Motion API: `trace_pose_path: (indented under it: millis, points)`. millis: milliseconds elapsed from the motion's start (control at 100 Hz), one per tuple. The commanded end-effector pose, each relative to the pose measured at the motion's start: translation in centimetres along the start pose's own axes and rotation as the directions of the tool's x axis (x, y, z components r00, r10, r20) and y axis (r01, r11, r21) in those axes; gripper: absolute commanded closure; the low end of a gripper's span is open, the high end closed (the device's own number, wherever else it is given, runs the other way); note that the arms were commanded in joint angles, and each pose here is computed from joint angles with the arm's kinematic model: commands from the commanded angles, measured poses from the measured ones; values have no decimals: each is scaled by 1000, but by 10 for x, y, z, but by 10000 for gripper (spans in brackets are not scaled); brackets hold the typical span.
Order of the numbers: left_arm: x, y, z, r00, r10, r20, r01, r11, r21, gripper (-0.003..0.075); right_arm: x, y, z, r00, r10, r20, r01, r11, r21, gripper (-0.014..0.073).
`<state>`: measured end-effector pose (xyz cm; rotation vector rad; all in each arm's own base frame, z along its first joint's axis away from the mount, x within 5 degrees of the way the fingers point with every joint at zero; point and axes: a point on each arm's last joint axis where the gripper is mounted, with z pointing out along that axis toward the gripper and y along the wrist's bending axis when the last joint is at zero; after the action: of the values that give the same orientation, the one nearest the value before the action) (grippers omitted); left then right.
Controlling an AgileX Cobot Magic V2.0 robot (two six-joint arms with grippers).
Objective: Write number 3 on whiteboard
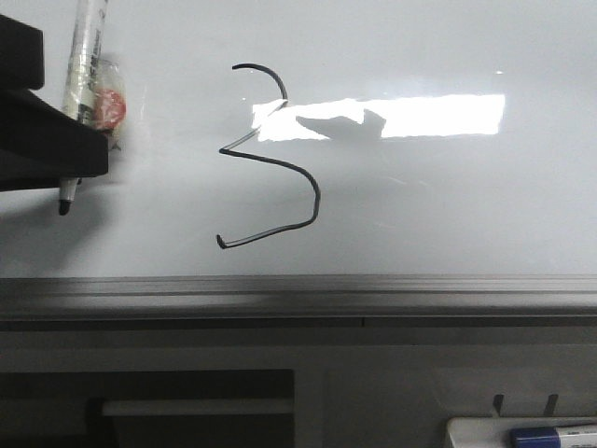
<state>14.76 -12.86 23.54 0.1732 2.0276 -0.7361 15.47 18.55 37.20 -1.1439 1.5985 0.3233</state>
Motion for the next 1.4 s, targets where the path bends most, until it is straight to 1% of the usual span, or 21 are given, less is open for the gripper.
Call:
trace_pose_path:
  millis: [0, 150, 520, 630, 790, 980, 1010, 1050, 1070, 1100, 1130, 1150, 1190, 1230, 1280, 1390]
  points:
    - [-17, -2, -1, 994, -58, 97, 58, 998, -1, 741, -19, -9, -14, 993, -19, 118, 13, 998, 55, 20]
    - [-18, 7, 0, 994, -82, 74, 85, 995, -43, 741, -19, -9, -14, 993, -19, 118, 13, 998, 55, 20]
    - [-16, 7, 0, 995, -90, 53, 92, 995, -45, 741, -19, -9, -14, 993, -19, 118, 13, 998, 55, 20]
    - [-14, 9, 4, 993, -112, 41, 114, 992, -58, 741, -19, -9, -14, 993, -18, 118, 11, 998, 54, 20]
    - [-9, 11, 10, 994, -110, 11, 110, 991, -78, 741, -19, -9, -14, 993, -18, 118, 11, 998, 54, 20]
    - [-11, 11, 10, 994, -109, 24, 110, 991, -78, 736, -19, -9, -14, 993, -18, 118, 11, 998, 54, 20]
    - [-11, 11, 10, 994, -109, 24, 110, 991, -78, 726, -19, -9, -14, 993, -18, 118, 11, 998, 54, 20]
    - [-11, 11, 10, 994, -109, 27, 110, 991, -77, 690, -19, -9, -14, 993, -18, 118, 11, 998, 54, 20]
    - [-11, 11, 10, 994, -108, 28, 110, 991, -77, 654, -19, -9, -14, 993, -18, 118, 11, 998, 54, 20]
    - [-11, 11, 9, 994, -108, 32, 111, 991, -76, 622, -19, -9, -14, 993, -18, 118, 11, 998, 54, 20]
    - [-12, 11, 9, 993, -108, 37, 111, 991, -75, 560, -19, -9, -14, 993, -18, 118, 11, 998, 54, 20]
    - [-12, 11, 9, 993, -108, 39, 111, 991, -75, 534, -19, -9, -14, 993, -18, 118, 11, 998, 54, 20]
    - [-14, 10, 7, 993, -108, 49, 111, 991, -71, 449, -19, -9, -14, 993, -18, 118, 11, 998, 54, 20]
    - [-14, 10, 7, 993, -108, 54, 112, 991, -68, 406, -19, -9, -14, 993, -18, 118, 11, 998, 54, 20]
    - [-15, 10, 5, 992, -107, 62, 111, 992, -64, 372, -19, -9, -14, 993, -18, 118, 11, 998, 54, 20]
    - [-18, 8, 1, 993, -88, 79, 92, 994, -51, 372, -19, -9, -14, 993, -18, 118, 11, 998, 54, 20]
